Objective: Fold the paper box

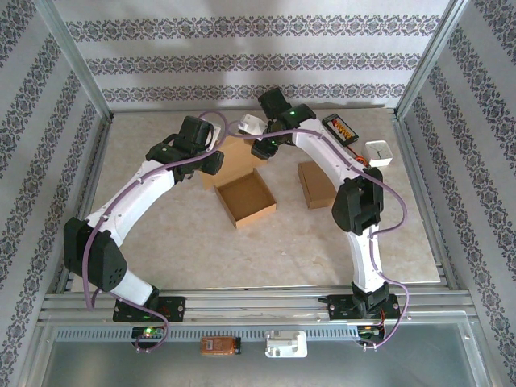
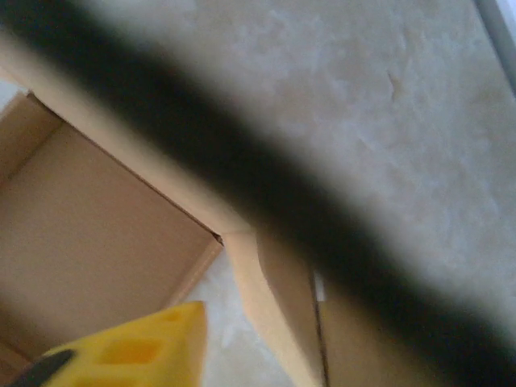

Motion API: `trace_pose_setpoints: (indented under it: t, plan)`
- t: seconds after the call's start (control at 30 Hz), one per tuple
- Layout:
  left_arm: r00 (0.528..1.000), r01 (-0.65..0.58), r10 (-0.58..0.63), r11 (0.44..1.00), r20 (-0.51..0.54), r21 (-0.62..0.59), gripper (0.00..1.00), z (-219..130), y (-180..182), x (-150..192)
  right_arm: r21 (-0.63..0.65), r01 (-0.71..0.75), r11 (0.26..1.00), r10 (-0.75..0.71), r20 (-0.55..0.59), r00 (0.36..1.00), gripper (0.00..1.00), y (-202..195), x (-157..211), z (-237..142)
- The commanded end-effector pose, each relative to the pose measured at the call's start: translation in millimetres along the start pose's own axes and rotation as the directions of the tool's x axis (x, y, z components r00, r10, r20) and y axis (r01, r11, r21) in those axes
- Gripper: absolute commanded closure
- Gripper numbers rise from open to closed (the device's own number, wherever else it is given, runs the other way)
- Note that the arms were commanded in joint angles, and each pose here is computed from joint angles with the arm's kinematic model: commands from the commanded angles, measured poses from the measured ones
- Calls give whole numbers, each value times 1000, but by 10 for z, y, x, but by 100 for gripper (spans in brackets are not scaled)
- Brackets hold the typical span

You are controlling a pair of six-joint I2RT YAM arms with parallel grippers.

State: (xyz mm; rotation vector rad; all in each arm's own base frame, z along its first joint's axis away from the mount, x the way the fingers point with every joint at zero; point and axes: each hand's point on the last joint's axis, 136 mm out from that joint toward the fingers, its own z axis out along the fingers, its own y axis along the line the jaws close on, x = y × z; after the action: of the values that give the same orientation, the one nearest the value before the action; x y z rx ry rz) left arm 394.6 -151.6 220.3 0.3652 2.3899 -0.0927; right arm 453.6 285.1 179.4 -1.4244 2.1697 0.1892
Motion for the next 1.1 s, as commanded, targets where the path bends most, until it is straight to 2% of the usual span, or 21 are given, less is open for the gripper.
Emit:
trace_pose_setpoints:
  t: [0.0, 0.1, 0.33, 0.47, 0.67, 0.9, 1.0, 1.07]
  plan:
    - [998, 19, -20, 1000, -60, -14, 56, -10, 89, 147, -31, -12, 999, 13, 25, 1000, 71, 7, -59, -96]
    - [994, 31, -36, 998, -99, -57, 55, -6, 210, 231, -51, -15, 999, 17, 27, 999, 80, 42, -53, -117]
    - [988, 57, -65, 997, -142, -56, 51, -1, 323, 307, -60, -16, 998, 17, 16, 1000, 81, 70, -26, -136]
    - [982, 73, -78, 997, -174, -37, 57, 26, 321, 362, -67, -21, 998, 23, 25, 999, 85, 80, -47, -148]
    - [980, 72, -77, 997, -181, -33, 58, 100, 350, 387, -71, -22, 997, 24, 31, 999, 86, 89, -67, -161]
    - [980, 92, -93, 996, -179, -12, 78, 126, 321, 349, -49, -44, 998, 46, 35, 998, 85, 60, -99, -186]
    - [979, 111, -112, 994, -171, -13, 91, 107, 322, 333, -32, -86, 996, 88, 52, 995, 84, 44, -154, -217]
    - [979, 125, -125, 992, -158, -14, 94, 97, 320, 306, -14, -147, 989, 148, 77, 986, 84, 9, -210, -243]
